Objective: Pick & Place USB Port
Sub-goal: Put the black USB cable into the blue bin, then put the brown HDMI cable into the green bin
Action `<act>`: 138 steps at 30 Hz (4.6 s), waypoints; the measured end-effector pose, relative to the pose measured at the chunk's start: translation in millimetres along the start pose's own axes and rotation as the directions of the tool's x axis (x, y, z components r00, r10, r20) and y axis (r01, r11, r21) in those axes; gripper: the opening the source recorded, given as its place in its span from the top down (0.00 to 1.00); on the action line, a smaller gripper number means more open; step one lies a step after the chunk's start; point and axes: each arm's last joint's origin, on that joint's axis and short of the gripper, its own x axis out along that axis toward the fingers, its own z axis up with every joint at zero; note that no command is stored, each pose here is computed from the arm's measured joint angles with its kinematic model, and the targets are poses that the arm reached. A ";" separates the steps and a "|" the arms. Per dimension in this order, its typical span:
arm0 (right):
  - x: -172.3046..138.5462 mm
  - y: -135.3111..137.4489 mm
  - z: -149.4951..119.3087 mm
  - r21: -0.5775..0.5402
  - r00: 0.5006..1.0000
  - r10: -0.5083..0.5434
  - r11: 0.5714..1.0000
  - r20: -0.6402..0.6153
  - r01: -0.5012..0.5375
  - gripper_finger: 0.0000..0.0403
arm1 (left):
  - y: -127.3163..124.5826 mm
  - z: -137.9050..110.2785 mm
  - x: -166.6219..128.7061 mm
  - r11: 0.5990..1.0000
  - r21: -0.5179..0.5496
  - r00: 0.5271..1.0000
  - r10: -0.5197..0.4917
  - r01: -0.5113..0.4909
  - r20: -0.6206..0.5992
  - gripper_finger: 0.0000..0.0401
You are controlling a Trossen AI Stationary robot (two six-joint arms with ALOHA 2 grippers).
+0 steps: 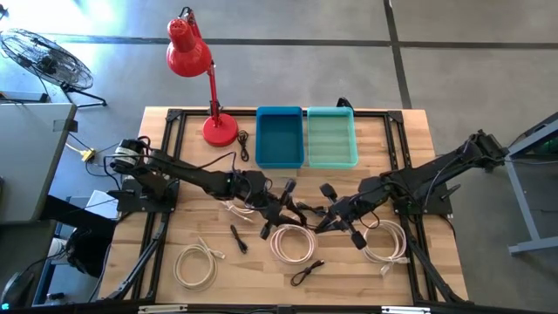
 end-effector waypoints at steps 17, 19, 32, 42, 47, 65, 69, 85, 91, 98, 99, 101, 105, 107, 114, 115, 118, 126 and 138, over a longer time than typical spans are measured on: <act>1.0 5.3 -2.1 -0.045 0.997 -0.074 0.996 -0.013 0.073 0.83 | -3.4 -5.7 -0.3 0.995 0.098 0.998 -0.023 0.029 -0.064 0.97; 1.1 6.3 -2.1 -0.057 0.995 -0.096 0.994 -0.011 0.095 0.76 | -3.2 -5.9 -0.3 0.995 0.098 0.998 -0.017 0.024 -0.068 0.97; 0.2 12.7 -1.8 -0.047 0.951 -0.309 0.950 0.014 0.309 0.44 | -2.8 -12.1 -13.5 0.992 0.098 0.939 0.102 -0.074 -0.328 0.97; -27.8 17.8 9.3 -0.059 0.833 -0.548 0.832 0.075 0.552 0.46 | 11.7 -2.9 -52.8 0.928 0.307 0.717 0.361 -0.212 -0.597 0.97; -40.1 16.3 9.2 -0.068 0.775 -0.630 0.772 0.058 0.632 0.46 | 38.7 -16.3 -72.9 0.912 0.327 0.624 0.410 -0.250 -0.666 0.97; -46.3 15.3 8.4 -0.070 0.743 -0.668 0.740 0.046 0.669 0.48 | 132.6 -113.5 -132.8 0.905 0.047 0.555 0.299 -0.422 -0.776 0.98; -46.4 15.1 6.4 -0.078 0.743 -0.669 0.739 0.028 0.669 0.48 | 137.8 -133.4 -122.8 0.904 0.034 0.591 0.305 -0.425 -0.747 0.98; -47.4 14.4 -6.1 -0.037 0.747 -0.660 0.751 -0.082 0.659 0.49 | 147.8 -165.0 -109.4 0.920 0.050 0.511 0.261 -0.389 -0.819 0.73; -47.9 14.2 -8.8 -0.035 0.742 -0.662 0.748 -0.106 0.662 0.50 | 144.9 -164.1 -106.6 0.919 0.081 0.477 0.274 -0.386 -0.835 0.59; -47.6 14.5 -8.9 -0.040 0.752 -0.650 0.758 -0.108 0.650 0.50 | 129.2 -134.1 -95.8 0.939 0.015 0.522 0.204 -0.343 -0.828 0.49; -47.3 14.8 -9.0 -0.038 0.761 -0.639 0.768 -0.112 0.639 0.50 | 125.0 -125.7 -93.9 0.946 -0.011 0.534 0.173 -0.324 -0.828 0.49; -47.0 15.6 -9.6 -0.038 0.780 -0.613 0.789 -0.123 0.614 0.51 | 117.4 -106.8 -89.6 0.957 -0.067 0.566 0.111 -0.284 -0.817 0.49; -46.5 17.4 -13.0 0.006 0.822 -0.543 0.834 -0.168 0.552 0.53 | 94.6 -69.2 -82.8 0.968 -0.164 0.608 -0.016 -0.189 -0.794 0.49; -47.0 18.2 -17.4 0.046 0.835 -0.506 0.849 -0.218 0.526 0.53 | 78.5 -53.5 -79.4 0.972 -0.193 0.618 -0.071 -0.134 -0.783 0.48; -57.1 22.1 -44.3 0.311 0.792 -0.317 0.794 -0.523 0.523 0.56 | 26.5 -18.9 -62.9 0.981 -0.194 0.589 -0.140 -0.029 -0.796 0.48; -59.2 22.6 -47.6 0.346 0.775 -0.291 0.768 -0.561 0.539 0.57 | 19.9 -16.4 -61.5 0.983 -0.181 0.574 -0.137 -0.020 -0.807 0.48; -64.9 24.1 -55.5 0.421 0.722 -0.230 0.682 -0.652 0.598 0.58 | 4.5 -9.9 -54.6 0.991 -0.129 0.553 -0.099 -0.016 -0.827 0.48; -65.9 34.7 -73.3 0.461 0.578 -0.120 0.484 -0.808 0.744 0.62 | -14.2 2.9 -44.8 0.996 -0.066 0.573 -0.023 -0.055 -0.820 0.48; -28.0 71.4 -114.8 0.319 0.342 0.002 0.362 -0.940 0.876 0.62 | -14.3 3.5 -44.6 0.996 -0.048 0.565 0.006 -0.080 -0.825 0.48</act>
